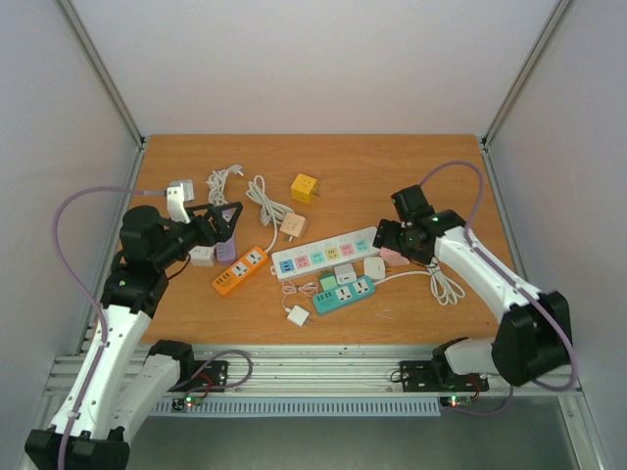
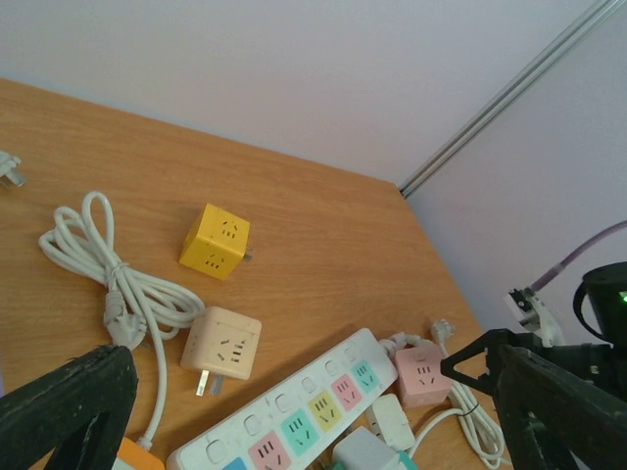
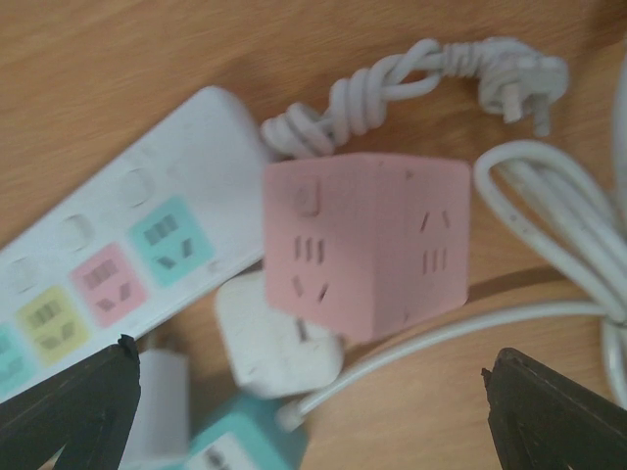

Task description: Insert the plug

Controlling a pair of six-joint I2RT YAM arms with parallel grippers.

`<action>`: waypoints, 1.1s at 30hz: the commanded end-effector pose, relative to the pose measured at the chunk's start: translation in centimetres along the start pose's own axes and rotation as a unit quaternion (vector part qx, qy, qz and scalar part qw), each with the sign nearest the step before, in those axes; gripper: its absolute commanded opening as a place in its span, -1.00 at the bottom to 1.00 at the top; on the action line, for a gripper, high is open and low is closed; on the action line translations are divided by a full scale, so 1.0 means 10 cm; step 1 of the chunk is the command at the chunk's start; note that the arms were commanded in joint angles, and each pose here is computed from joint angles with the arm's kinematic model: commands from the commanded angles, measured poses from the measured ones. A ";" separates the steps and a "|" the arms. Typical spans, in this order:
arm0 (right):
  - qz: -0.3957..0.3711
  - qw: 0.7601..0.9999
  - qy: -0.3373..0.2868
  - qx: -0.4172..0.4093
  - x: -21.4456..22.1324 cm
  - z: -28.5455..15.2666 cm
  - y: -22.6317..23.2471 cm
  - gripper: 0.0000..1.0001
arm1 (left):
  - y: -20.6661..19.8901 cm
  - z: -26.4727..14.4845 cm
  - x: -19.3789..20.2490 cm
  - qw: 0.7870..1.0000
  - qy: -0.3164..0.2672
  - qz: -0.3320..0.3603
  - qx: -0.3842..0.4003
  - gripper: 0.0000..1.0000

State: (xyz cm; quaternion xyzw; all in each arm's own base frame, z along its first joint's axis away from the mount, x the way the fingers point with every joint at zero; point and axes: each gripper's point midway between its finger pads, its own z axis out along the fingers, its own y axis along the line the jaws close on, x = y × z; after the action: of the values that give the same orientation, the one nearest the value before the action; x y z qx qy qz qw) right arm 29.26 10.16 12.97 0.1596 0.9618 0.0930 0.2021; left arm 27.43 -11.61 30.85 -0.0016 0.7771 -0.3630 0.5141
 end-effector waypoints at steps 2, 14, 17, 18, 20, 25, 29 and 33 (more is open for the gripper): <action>-0.043 0.990 -0.062 0.123 -0.26 0.12 -0.07 0.96 | -0.02 0.05 -0.12 1.000 -0.020 0.012 0.011 0.99; -0.151 0.952 -0.025 0.265 -0.19 0.49 -0.13 0.88 | 0.07 0.03 -0.07 1.000 -0.016 0.010 -0.008 0.99; -0.163 0.949 -0.010 0.270 -0.12 0.57 -0.12 0.83 | 0.08 0.03 -0.07 1.000 -0.015 0.009 -0.012 0.99; -0.167 0.948 -0.007 0.271 -0.10 0.59 -0.12 0.81 | 0.09 0.03 -0.08 1.000 -0.015 0.010 -0.014 0.99; -0.172 0.945 -0.004 0.278 -0.09 0.62 -0.14 0.81 | 0.10 0.03 -0.08 1.000 -0.015 0.011 -0.017 0.99; -0.186 0.940 0.007 0.284 -0.04 0.69 -0.18 0.80 | 0.10 0.06 -0.04 1.000 -0.007 0.011 -0.010 0.99; -0.193 0.937 0.012 0.290 -0.04 0.73 -0.19 0.73 | 0.11 0.08 -0.03 1.000 -0.001 0.008 -0.011 0.99; -0.188 0.936 0.009 0.298 -0.04 0.72 -0.21 0.55 | 0.12 0.06 -0.05 1.000 -0.006 0.009 -0.017 0.99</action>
State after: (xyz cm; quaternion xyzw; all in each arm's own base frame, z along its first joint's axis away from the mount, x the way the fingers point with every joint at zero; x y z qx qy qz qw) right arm 31.83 9.14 5.99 0.0274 0.9649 -0.2165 0.1462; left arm 28.41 -11.10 29.69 -0.0109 0.7885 -0.3498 0.5057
